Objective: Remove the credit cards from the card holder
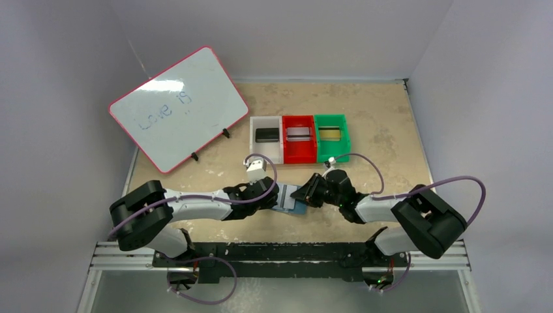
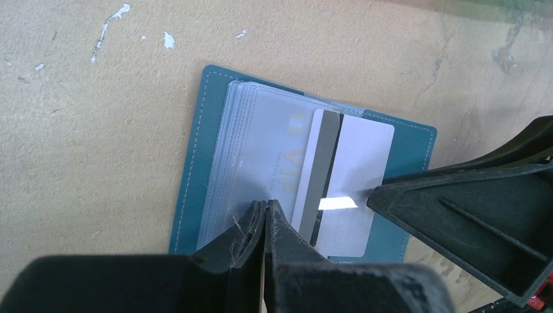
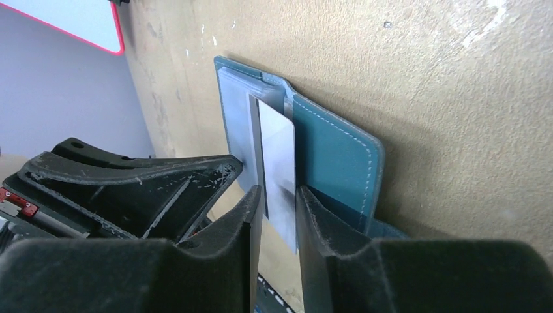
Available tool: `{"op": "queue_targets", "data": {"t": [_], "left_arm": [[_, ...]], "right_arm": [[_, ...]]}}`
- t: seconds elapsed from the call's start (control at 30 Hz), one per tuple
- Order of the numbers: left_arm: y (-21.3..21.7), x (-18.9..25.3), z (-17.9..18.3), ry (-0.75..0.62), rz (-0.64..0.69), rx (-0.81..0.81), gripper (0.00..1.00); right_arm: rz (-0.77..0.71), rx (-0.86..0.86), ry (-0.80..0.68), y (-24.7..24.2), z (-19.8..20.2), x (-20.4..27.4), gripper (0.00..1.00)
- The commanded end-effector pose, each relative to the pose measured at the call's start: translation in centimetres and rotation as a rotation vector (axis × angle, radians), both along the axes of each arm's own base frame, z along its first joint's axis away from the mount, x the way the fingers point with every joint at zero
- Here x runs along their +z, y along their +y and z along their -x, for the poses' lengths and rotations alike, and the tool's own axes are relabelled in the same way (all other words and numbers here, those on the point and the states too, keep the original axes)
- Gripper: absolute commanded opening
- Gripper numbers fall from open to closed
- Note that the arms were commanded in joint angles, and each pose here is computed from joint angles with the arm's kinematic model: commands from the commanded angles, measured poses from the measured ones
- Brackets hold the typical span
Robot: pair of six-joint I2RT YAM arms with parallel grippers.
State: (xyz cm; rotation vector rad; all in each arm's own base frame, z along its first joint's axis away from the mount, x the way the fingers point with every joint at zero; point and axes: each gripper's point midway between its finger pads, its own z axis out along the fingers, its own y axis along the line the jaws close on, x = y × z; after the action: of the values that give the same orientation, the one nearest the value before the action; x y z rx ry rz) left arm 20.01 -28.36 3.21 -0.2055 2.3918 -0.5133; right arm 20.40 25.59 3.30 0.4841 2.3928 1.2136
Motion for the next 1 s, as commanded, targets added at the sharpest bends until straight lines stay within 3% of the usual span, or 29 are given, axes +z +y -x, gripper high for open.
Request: {"op": "queue_targets", "data": {"t": [0.0, 0.23, 0.37, 0.43, 0.67, 0.97], "left_arm": [[0.6, -1.7, 1.4, 0.060, -0.077, -0.070, 0.00], [1.6, -2.5, 2.0, 0.085, -0.131, -0.077, 0.00], [1.0, -2.7, 2.1, 0.095, -0.103, -0.087, 0.00], [1.1, -2.8, 2.1, 0.097, -0.101, -0.080, 0.00], [2.0, -2.9, 2.1, 0.099, -0.130, -0.056, 0.00], [2.4, -0.3, 0.9, 0.019, -0.098, -0.004, 0.00]], "right_arm": [[-0.028, -0.052, -0.055, 0.1, -1.6, 1.5, 0.30], [-0.038, -0.050, -0.066, 0.8, -2.3, 0.9, 0.32], [-0.067, -0.007, -0.062, 1.4, -1.9, 0.5, 0.23], [-0.079, -0.008, -0.067, 1.5, -1.8, 0.4, 0.23], [-0.113, 0.018, -0.054, 1.2, -0.4, 0.3, 0.00], [-0.013, 0.018, -0.066, 0.2, -0.4, -0.2, 0.00]]}}
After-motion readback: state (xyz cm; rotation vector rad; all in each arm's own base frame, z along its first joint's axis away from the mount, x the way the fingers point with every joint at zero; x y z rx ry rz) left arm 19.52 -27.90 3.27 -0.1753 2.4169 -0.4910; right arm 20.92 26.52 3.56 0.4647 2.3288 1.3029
